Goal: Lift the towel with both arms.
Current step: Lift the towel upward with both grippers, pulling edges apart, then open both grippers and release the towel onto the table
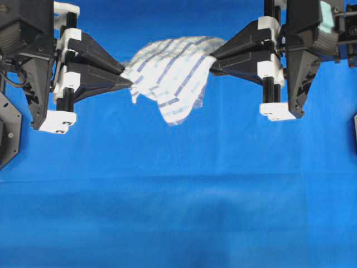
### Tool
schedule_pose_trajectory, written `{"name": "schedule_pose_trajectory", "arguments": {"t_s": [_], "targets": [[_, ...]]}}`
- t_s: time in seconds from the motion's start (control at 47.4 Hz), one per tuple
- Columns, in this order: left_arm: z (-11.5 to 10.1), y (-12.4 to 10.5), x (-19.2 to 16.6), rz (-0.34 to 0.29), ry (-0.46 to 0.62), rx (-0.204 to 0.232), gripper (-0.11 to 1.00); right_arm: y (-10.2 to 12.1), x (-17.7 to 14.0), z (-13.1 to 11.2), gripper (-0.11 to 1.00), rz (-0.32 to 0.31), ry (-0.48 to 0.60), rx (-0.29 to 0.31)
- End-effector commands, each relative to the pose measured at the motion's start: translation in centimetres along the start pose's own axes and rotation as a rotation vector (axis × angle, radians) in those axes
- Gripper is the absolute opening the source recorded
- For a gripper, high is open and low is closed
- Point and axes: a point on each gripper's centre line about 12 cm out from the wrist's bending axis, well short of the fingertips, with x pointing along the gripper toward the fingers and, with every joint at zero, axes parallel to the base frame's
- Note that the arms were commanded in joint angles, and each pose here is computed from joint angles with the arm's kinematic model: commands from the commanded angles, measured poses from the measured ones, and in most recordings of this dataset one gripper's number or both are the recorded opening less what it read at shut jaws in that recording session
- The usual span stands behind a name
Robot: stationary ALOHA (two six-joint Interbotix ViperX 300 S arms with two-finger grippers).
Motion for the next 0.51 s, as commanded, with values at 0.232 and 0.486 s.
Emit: {"name": "schedule_pose_trajectory", "arguments": {"t_s": [0.232, 0.486], "targets": [[1.18, -0.07, -0.73, -0.001, -0.041, 0.012, 0.06, 0.1, -0.99, 1.31, 0.07, 0.001, -0.045, -0.042], [1.15, -0.06, -0.71, -0.001, -0.043, 0.016, 0.36, 0.85, -0.99, 1.21, 0.1, 0.021, -0.04, -0.07]]}}
